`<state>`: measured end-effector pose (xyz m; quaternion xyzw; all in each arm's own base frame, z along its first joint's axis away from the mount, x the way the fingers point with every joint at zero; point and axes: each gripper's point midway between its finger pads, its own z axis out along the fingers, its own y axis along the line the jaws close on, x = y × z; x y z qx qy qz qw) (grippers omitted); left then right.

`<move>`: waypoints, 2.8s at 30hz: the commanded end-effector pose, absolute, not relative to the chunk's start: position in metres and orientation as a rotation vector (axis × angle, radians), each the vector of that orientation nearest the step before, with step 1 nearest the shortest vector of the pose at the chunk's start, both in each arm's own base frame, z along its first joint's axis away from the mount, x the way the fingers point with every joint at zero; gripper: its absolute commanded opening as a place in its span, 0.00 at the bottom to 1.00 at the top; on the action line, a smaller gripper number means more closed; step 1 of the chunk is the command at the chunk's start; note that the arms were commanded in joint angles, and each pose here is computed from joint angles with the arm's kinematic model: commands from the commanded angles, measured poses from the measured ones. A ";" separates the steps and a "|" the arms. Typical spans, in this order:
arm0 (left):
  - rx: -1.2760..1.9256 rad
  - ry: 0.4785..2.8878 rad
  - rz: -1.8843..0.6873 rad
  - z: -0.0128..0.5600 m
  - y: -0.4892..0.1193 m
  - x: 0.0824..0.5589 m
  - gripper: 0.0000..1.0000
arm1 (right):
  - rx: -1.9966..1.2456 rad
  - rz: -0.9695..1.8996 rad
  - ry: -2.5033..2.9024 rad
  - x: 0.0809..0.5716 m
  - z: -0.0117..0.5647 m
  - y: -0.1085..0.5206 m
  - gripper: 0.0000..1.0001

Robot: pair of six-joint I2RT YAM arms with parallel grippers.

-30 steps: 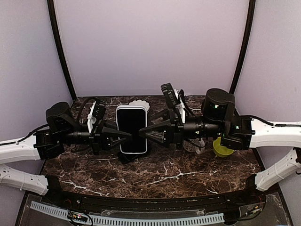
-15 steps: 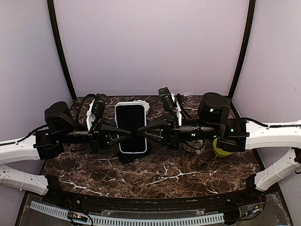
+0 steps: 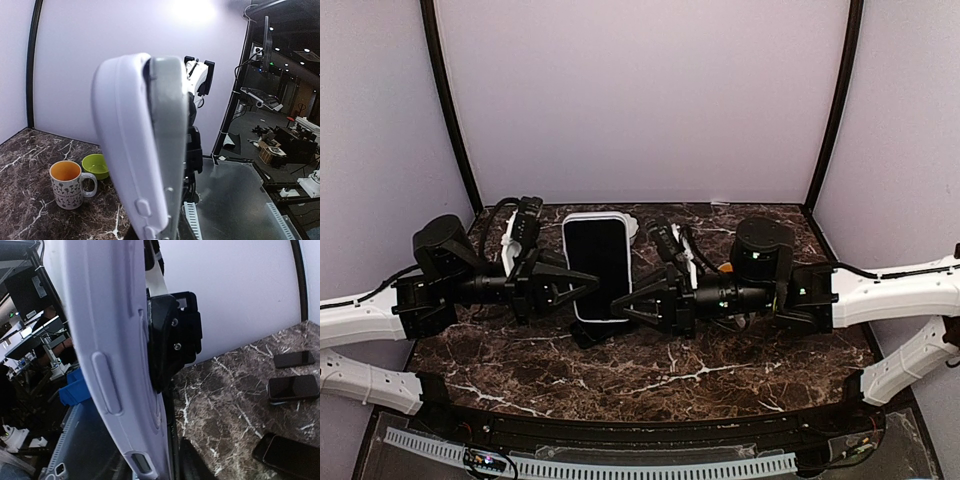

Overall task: Put the phone into the phone case
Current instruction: Press the corner of the phone case at the bottom right corner of the phone case, then pass from the left arm to the right, then press the corner of the phone case at the top left corner of the phone case, then pass from the right arm to the left

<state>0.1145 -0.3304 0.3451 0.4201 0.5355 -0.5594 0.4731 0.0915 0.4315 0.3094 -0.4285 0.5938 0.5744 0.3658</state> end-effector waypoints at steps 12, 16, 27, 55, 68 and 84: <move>0.925 1.192 -1.335 0.392 -0.320 0.120 0.50 | -1.141 1.422 1.464 0.088 0.321 0.433 0.00; 0.855 1.173 -1.297 0.415 -0.312 0.127 0.50 | -1.143 1.422 1.451 0.087 0.325 0.431 0.00; 0.870 1.216 -1.330 0.415 -0.315 0.125 0.30 | -1.137 1.415 1.447 0.087 0.328 0.428 0.00; 0.990 1.171 -1.329 0.410 -0.318 0.110 0.00 | -1.140 1.416 1.377 0.083 0.349 0.420 0.22; 1.048 1.173 -1.325 0.397 -0.323 0.107 0.00 | -1.174 1.295 1.410 0.097 0.350 0.431 0.62; 1.181 1.222 -1.217 0.389 -0.326 0.107 0.00 | -1.260 1.136 1.454 0.096 0.366 0.403 0.50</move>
